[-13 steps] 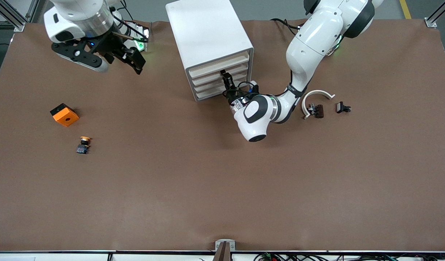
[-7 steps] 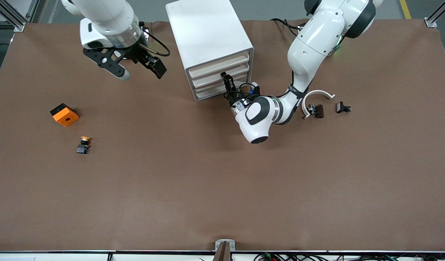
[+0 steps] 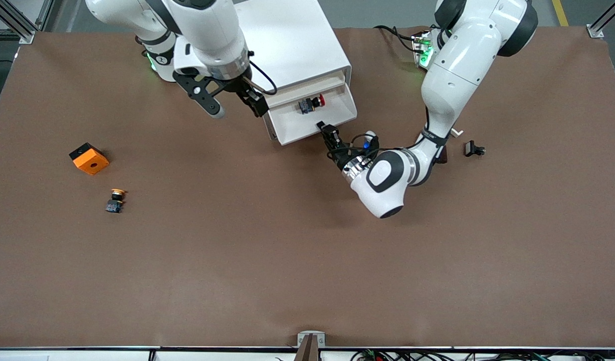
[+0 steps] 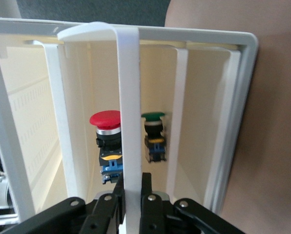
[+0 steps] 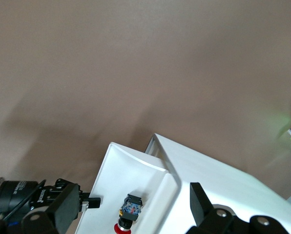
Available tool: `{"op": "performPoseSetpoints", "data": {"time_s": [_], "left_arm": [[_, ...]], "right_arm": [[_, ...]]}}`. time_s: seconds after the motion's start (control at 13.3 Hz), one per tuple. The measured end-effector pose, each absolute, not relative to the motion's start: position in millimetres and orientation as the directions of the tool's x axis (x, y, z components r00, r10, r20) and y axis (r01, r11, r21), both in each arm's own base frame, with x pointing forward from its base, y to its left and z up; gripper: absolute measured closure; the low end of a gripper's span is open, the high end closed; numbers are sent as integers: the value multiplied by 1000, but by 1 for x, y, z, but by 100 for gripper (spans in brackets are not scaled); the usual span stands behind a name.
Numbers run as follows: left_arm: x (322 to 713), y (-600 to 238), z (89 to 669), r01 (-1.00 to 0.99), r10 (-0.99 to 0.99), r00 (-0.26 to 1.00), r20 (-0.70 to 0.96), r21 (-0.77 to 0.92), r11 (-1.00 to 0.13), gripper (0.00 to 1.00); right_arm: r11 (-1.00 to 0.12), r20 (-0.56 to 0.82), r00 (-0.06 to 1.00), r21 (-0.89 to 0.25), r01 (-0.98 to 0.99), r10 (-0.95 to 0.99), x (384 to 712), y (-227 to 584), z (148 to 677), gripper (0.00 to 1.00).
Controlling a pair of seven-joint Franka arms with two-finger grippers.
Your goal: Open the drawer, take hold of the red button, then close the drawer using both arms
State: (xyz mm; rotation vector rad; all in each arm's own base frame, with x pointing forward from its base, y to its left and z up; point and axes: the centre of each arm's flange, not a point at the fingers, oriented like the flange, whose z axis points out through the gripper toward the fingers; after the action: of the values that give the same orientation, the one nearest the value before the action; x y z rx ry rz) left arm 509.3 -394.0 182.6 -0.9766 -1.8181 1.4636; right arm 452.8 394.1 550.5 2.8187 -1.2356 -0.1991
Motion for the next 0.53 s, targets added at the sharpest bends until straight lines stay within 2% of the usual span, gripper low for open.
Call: {"op": "performPoseSetpoints", "data": {"time_s": [0.3,0.45,0.53], "left_arm": [[536,-374,187,215,805,-593,-17,-967,138,86],[546,-367,190,240,794,-607,-35,-960,141,70],[552,-365,194,262,794,-605,-50,-955,139,59]], "right_arm": [[-656,-97,649,122,-745,-755,448,433,511,0],[-666,-116,656,101,-739,-746,443,451,500,0],[-674,-123,664,82,-734,-738,441,461,495,0]]}}
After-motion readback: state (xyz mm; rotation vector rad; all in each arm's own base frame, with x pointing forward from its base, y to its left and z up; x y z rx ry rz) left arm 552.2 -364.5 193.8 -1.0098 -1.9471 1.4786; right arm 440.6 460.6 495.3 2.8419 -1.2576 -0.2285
